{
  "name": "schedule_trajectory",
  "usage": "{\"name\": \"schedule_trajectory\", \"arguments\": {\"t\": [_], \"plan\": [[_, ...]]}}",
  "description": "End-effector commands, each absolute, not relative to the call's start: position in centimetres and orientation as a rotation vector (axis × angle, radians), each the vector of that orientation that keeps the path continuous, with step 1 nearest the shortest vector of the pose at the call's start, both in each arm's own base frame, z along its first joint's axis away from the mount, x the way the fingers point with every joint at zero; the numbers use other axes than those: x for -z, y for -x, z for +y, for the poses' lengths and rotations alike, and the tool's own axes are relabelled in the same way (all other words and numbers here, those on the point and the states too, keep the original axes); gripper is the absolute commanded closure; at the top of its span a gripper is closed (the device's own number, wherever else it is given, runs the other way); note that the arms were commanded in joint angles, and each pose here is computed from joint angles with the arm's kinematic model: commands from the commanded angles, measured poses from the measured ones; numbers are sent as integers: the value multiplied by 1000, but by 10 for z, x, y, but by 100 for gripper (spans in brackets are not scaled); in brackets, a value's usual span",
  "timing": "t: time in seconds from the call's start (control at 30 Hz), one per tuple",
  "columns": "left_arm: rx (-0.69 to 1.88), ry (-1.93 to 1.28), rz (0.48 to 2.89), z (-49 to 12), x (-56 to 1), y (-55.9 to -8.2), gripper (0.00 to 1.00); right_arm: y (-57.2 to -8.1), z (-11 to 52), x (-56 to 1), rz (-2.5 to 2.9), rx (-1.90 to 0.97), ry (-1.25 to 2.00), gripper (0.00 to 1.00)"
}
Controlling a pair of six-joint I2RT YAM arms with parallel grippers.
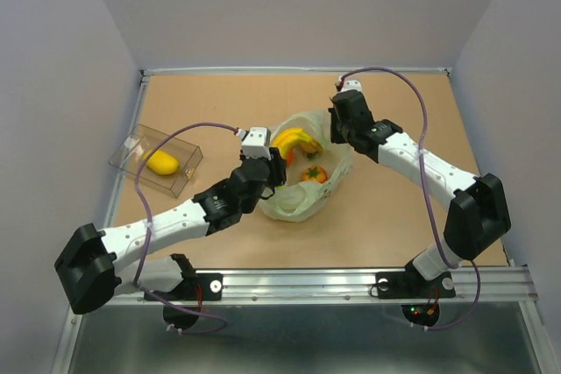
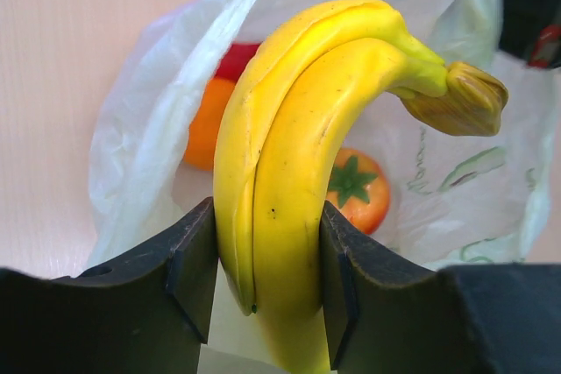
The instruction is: Untie the knot of the plastic bag and take out the fruit
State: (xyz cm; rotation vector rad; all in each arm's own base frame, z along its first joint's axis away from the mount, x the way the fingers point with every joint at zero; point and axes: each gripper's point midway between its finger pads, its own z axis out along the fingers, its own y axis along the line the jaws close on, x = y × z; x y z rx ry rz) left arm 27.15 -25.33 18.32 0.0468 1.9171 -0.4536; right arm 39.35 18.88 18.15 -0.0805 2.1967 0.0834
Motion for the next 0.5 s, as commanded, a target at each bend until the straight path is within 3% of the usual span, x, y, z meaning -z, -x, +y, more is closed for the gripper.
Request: {"name": "schedule_trajectory", "arguments": {"t": [0.0, 0.3, 0.47], "plan": [[568, -25, 1711, -253, -239, -276, 97, -389, 189, -172, 2207, -109, 54, 99], [730, 195, 1577, -243, -308, -293, 100, -365, 184, -158, 2247, -157, 59, 99], [683, 379, 1540, -215, -341, -329, 100, -353, 182, -157, 2252, -188, 60, 99]]}}
